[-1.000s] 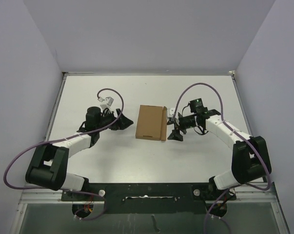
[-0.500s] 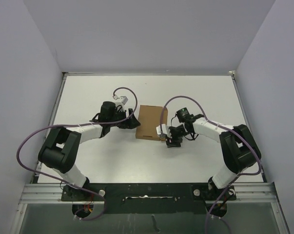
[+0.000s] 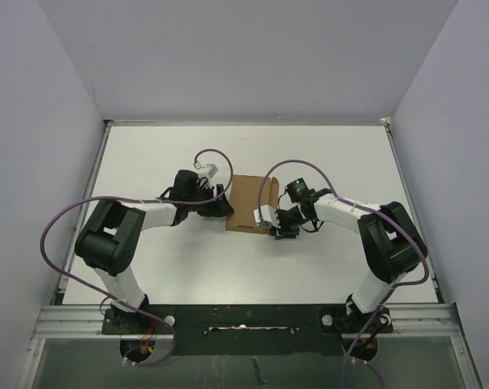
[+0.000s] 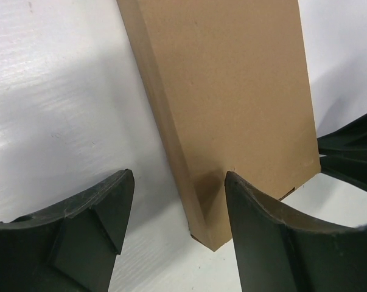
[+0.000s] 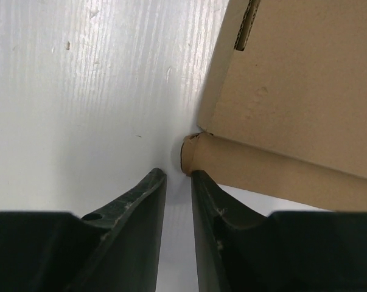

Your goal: Fold the paper box

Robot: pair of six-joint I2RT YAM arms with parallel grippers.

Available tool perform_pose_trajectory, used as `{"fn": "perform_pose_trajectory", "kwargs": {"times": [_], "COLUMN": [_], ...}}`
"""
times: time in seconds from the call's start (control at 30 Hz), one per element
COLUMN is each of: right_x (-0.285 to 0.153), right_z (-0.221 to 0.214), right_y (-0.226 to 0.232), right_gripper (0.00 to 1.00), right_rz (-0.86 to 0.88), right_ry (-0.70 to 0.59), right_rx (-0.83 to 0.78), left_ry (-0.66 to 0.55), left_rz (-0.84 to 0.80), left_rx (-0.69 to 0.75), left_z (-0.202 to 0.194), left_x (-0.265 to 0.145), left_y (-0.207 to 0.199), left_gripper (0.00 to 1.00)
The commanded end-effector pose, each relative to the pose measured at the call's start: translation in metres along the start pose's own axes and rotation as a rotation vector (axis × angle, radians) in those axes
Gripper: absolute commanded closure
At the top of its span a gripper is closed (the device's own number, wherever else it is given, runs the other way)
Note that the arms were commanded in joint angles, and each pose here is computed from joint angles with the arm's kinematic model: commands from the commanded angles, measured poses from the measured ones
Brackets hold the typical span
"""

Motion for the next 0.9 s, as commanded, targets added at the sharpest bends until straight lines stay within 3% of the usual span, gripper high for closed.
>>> {"fn": "perform_pose_trajectory", "kwargs": {"times": [0.0, 0.27, 0.87], "right_x": [-0.001, -0.002, -0.006], "right_z": [0.014, 0.019, 0.034], "right_y": [-0.014, -0.015, -0.016], "right_gripper": [0.77, 0.91, 1.00], "right_rz": [-0.048, -0.054, -0.049], "right_ry": [-0.020, -0.038, -0.032], "right_rx": [-0.016, 0.005, 0.075], "left_ry": [-0.014, 0.009, 0.065], "left_rz": [-0.020, -0.024, -0.022], "left_rx": [0.030, 0.029, 0.030], "left_z": [0.009, 0.003, -0.007], "left_x": [0.009, 0.013, 0.014], "left_y": [-0.003, -0.007, -0.017], "left_gripper": [0.41, 0.43, 0.54]}}
Point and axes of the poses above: each gripper's point midway between its finger pads, its own x axis out along the fingers, its own y axis along the line the jaws close on, z = x × y, the point moved 4 cm from there along -x, back along the fingers, and after that the axes turned 15 degrees about x, right-handed, at the moved point
